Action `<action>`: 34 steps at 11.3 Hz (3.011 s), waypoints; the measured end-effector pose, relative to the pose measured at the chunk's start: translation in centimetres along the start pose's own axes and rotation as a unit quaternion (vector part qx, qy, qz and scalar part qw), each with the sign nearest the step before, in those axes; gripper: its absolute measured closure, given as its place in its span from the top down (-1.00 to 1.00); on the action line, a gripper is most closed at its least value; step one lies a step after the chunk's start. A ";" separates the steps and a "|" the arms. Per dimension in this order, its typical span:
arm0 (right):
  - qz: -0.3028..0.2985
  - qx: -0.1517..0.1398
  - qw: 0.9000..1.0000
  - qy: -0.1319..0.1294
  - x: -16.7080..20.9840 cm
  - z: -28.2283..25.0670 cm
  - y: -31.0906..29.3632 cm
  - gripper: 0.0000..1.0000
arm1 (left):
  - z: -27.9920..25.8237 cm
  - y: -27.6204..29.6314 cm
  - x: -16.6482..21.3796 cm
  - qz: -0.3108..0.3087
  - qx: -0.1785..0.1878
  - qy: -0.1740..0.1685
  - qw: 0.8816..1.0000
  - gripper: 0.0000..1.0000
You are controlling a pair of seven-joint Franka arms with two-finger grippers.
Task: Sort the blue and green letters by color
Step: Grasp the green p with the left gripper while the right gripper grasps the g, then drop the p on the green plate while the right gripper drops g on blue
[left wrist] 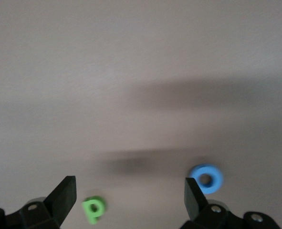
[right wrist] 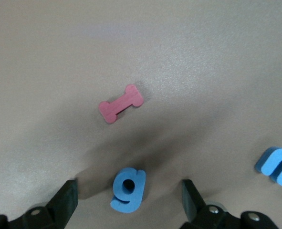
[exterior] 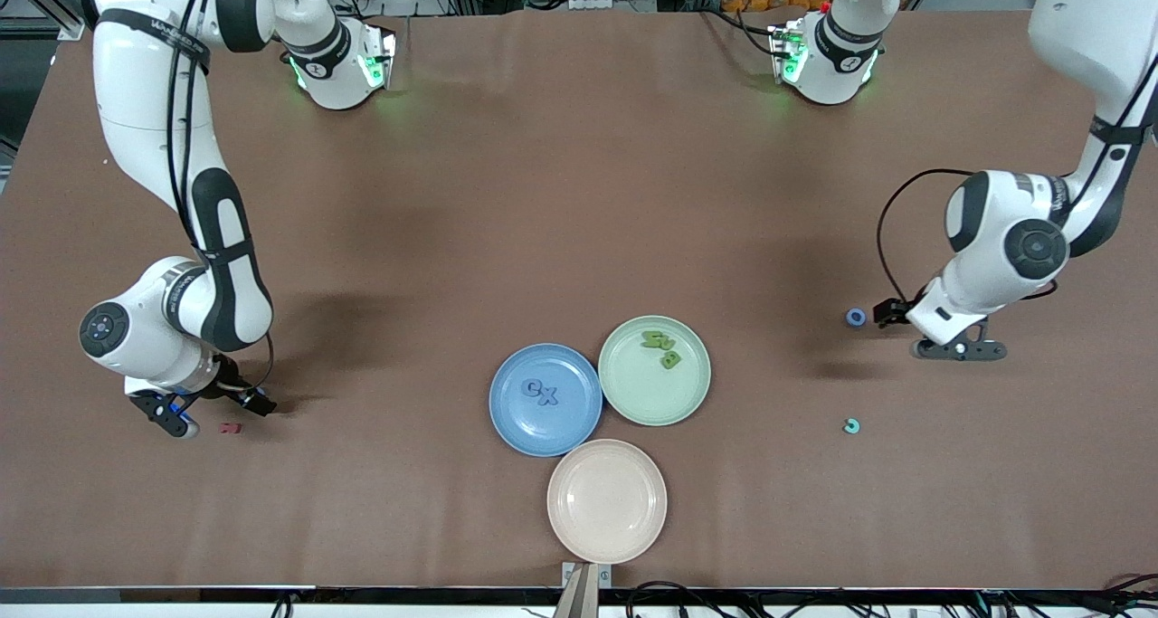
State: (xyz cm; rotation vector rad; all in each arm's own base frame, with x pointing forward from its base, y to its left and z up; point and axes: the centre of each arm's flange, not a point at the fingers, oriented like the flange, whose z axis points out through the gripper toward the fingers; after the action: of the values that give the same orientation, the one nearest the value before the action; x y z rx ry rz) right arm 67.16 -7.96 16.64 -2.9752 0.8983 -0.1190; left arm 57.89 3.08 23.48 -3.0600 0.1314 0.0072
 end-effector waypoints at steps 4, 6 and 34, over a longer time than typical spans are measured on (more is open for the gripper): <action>-0.026 -0.017 0.999 0.008 0.4 -0.5 -0.3 0.11 | 1.3 -5.0 -3.1 0.023 -0.004 0.004 1.000 1.00; -0.028 -0.018 0.999 0.010 0.5 -0.7 -0.3 -0.32 | 2.0 -7.1 -4.6 0.029 -0.006 0.008 1.000 1.00; 0.250 0.254 0.919 -0.170 -24.6 -8.6 -37.4 -0.40 | 3.5 -0.5 -3.9 -0.018 -0.043 0.050 0.998 -0.44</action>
State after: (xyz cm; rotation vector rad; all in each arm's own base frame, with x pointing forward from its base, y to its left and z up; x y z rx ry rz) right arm 66.69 36.74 25.63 -2.1312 1.2958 0.1524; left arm 54.01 4.16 20.09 -3.1480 0.0843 -0.1454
